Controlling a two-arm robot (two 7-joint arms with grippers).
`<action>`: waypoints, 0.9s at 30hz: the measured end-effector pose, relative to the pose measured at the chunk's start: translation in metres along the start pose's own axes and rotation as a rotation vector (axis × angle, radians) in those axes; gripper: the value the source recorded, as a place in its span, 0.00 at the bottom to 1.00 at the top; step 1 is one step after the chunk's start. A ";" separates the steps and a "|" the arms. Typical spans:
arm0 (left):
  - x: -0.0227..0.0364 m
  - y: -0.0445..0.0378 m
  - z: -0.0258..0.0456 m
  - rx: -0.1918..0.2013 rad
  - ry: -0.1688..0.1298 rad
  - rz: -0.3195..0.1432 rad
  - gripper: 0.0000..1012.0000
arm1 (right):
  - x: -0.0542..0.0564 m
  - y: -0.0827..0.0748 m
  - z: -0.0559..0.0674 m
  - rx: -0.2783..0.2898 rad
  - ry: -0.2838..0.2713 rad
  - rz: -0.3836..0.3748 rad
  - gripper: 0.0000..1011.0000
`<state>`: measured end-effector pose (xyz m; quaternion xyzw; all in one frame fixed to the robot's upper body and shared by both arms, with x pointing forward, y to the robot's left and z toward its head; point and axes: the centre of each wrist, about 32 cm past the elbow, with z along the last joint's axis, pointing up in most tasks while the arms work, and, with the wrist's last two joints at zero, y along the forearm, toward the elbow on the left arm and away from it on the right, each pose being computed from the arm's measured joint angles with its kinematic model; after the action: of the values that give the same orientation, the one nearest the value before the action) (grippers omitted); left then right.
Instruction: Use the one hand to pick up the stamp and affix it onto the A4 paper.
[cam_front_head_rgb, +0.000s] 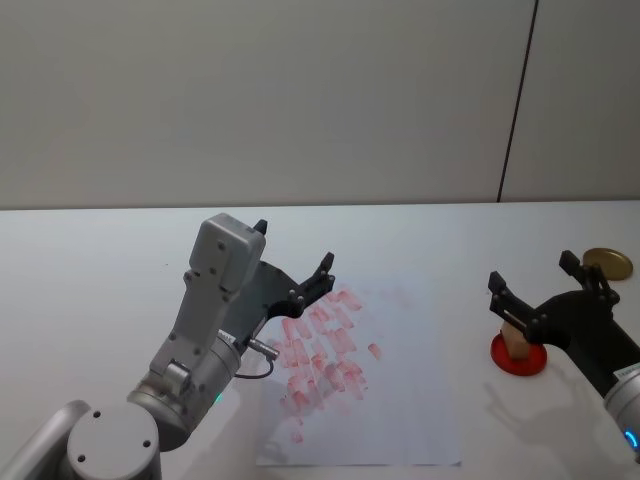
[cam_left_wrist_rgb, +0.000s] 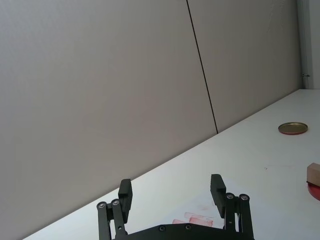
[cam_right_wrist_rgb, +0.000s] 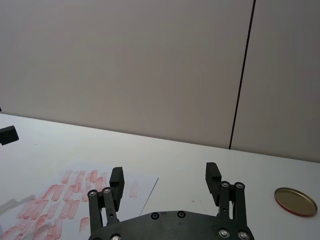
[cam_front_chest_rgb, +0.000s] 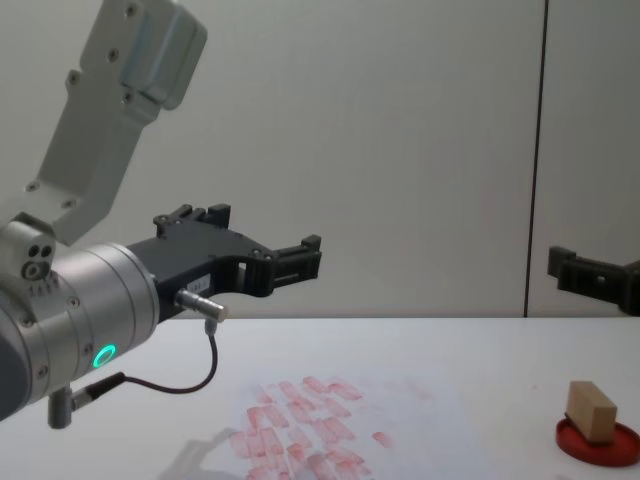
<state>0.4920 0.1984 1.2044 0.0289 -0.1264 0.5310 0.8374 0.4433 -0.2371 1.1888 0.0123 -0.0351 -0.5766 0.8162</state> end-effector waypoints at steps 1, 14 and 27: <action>0.0000 0.0000 0.0000 0.000 0.000 0.000 0.98 | 0.000 0.000 0.000 0.000 0.000 0.000 0.99; 0.0000 0.0000 0.0000 0.000 0.000 0.000 0.98 | 0.000 0.000 0.000 0.000 0.000 0.000 0.99; 0.0000 0.0000 0.0000 0.000 0.000 0.000 0.98 | 0.000 0.000 0.000 0.000 0.000 0.000 0.99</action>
<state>0.4920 0.1984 1.2044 0.0289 -0.1264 0.5310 0.8374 0.4433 -0.2371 1.1887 0.0122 -0.0351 -0.5766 0.8162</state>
